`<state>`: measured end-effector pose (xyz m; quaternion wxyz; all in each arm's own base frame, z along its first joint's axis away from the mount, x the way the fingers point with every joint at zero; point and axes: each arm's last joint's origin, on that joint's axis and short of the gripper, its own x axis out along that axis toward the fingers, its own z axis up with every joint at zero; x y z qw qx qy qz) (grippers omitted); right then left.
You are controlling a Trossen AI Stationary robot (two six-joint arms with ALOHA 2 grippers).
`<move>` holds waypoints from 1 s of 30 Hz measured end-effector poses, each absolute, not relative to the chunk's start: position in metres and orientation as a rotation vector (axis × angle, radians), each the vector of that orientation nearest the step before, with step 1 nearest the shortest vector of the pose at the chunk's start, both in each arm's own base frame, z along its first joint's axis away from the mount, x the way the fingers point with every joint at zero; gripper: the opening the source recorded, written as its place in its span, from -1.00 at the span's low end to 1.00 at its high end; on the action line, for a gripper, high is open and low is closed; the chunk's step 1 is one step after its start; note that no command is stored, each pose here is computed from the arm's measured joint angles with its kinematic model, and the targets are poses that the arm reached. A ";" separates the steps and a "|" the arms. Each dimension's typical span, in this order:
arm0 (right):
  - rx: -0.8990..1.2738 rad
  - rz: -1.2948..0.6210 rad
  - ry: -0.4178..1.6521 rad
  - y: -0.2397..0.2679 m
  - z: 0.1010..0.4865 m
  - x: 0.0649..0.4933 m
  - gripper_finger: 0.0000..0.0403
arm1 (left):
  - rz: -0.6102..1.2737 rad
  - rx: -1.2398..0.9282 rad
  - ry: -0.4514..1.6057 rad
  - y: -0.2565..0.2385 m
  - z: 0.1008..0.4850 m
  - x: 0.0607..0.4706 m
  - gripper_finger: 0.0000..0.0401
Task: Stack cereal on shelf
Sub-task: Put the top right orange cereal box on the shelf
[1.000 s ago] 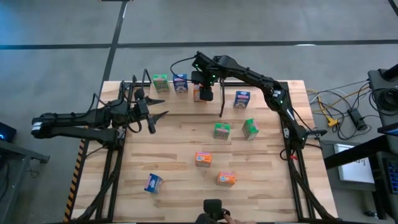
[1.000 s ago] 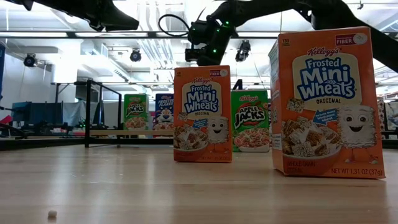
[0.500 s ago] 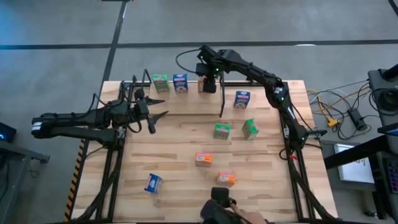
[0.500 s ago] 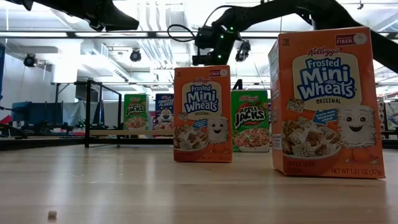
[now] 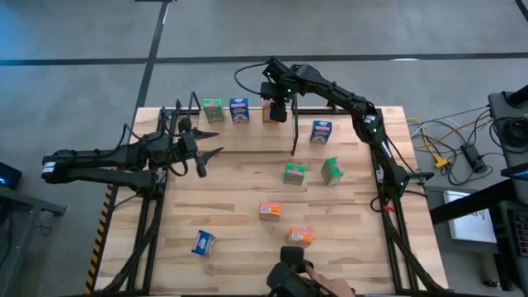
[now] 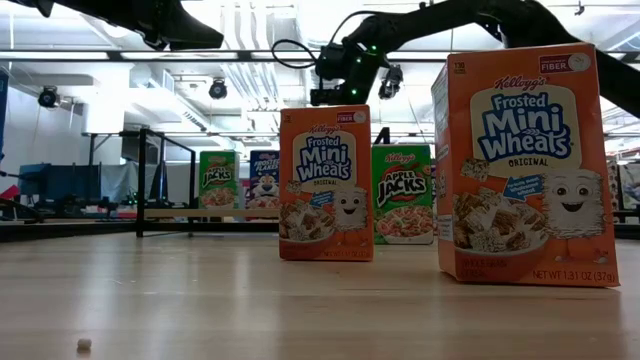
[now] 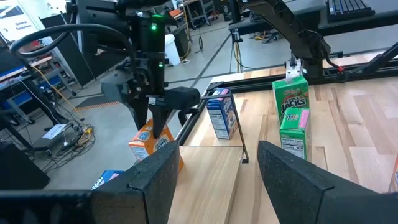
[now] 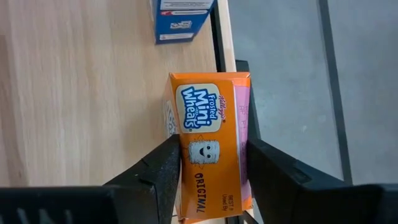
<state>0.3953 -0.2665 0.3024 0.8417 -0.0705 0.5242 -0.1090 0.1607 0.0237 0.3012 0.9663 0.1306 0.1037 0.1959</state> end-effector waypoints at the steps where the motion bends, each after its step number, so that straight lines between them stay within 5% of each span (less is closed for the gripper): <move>1: -0.151 -0.229 1.107 -0.267 0.302 0.395 -0.21 | 0.397 0.264 0.210 0.024 0.301 0.161 0.00; 30: -0.164 -0.215 1.117 -0.266 0.302 0.395 -0.17 | 0.397 0.264 0.210 0.024 0.301 0.161 0.00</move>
